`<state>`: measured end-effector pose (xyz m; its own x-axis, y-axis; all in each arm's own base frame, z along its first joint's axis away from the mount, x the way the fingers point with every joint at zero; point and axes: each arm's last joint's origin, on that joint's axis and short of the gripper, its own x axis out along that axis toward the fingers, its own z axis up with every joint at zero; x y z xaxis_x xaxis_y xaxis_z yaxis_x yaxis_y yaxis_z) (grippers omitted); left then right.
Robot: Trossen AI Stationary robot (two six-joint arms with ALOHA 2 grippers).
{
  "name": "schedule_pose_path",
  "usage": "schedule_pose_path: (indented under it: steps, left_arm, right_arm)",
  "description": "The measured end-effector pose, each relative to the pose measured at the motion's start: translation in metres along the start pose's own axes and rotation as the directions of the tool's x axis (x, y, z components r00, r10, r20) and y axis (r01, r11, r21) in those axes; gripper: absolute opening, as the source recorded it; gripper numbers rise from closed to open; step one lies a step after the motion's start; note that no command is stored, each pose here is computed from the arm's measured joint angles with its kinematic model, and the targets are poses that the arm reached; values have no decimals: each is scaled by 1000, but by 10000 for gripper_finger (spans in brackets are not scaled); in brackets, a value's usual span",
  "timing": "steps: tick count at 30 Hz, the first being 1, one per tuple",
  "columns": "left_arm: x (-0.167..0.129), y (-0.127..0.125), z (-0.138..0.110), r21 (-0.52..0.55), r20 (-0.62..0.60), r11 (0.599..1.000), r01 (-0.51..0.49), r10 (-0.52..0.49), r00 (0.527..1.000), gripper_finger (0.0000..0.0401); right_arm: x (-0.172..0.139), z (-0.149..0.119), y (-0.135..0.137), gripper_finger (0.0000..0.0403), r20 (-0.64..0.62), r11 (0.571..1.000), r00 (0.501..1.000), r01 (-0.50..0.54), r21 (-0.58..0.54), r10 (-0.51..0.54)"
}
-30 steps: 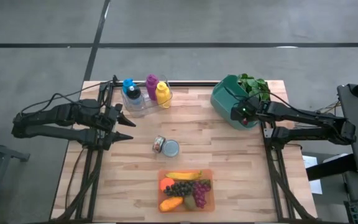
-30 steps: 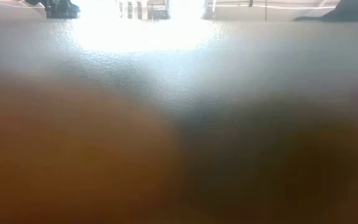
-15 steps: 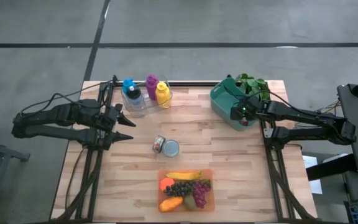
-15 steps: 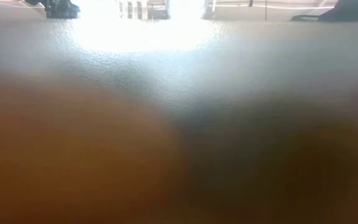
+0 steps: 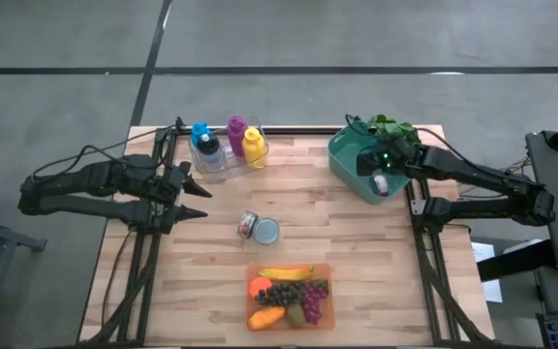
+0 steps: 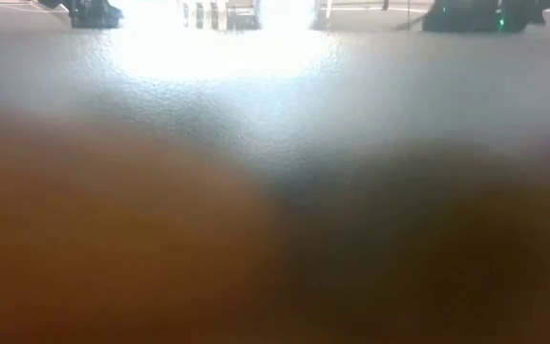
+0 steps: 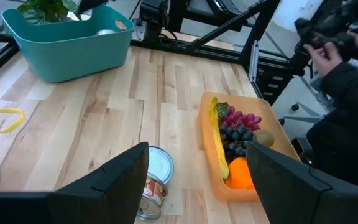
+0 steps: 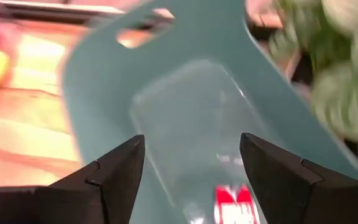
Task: Pick & Place Food Item
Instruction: Put the green tuna can into the green bin
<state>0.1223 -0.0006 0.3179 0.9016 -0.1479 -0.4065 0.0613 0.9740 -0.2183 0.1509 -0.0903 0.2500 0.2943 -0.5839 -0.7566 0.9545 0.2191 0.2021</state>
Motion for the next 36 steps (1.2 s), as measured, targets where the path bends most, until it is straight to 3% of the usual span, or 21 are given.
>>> schedule_pose_path:
  steps: [4, 8, 12, 15, 17, 21, 23, 27, 32, 36]
  left_arm:
    - [0, 0, 0, 0, 0, 1000, 0, 0, 1000, 275]
    - [0, 0, 0, 0, 0, 1000, 0, 0, 1000, 275]
    - [0, 0, 0, 0, 0, 1000, 0, 0, 1000, 275]
    - [0, 0, 0, 0, 0, 1000, 0, 0, 1000, 275]
    - [0, 0, 0, 0, 0, 1000, 0, 0, 1000, 275]
    - [0, 0, 0, 0, 0, 1000, 0, 0, 1000, 275]
    - [0, 0, 0, 0, 0, 1000, 0, 0, 1000, 275]
    - [0, 0, 0, 0, 0, 1000, 0, 0, 1000, 275]
    - [0, 0, 0, 0, 0, 1000, 0, 0, 1000, 275]
    - [0, 0, 0, 0, 0, 1000, 0, 0, 1000, 275]
  right_arm:
    - [-19, 17, 14, 262, 50, 989, 993, -102, -102, 108]
    - [-34, 26, 30, 262, 80, 951, 965, -227, -211, 248]
    - [-45, 25, 45, 262, 98, 888, 918, -339, -311, 385]
    - [-48, 19, 56, 262, 85, 808, 859, -436, -396, 504]
    - [-49, 14, 62, 262, 44, 708, 802, -499, -501, 596]
    - [-53, 3, 73, 262, -79, 416, 640, -583, -697, 765]
    - [-53, -1, 78, 262, -127, 300, 581, -580, -757, 804]
    - [-48, -5, 90, 262, -197, 151, 509, -563, -812, 838]
    - [-40, -4, 112, 262, -324, -123, 431, -431, -894, 842]
    - [-34, 4, 137, 262, -372, -247, 400, -329, -911, 838]
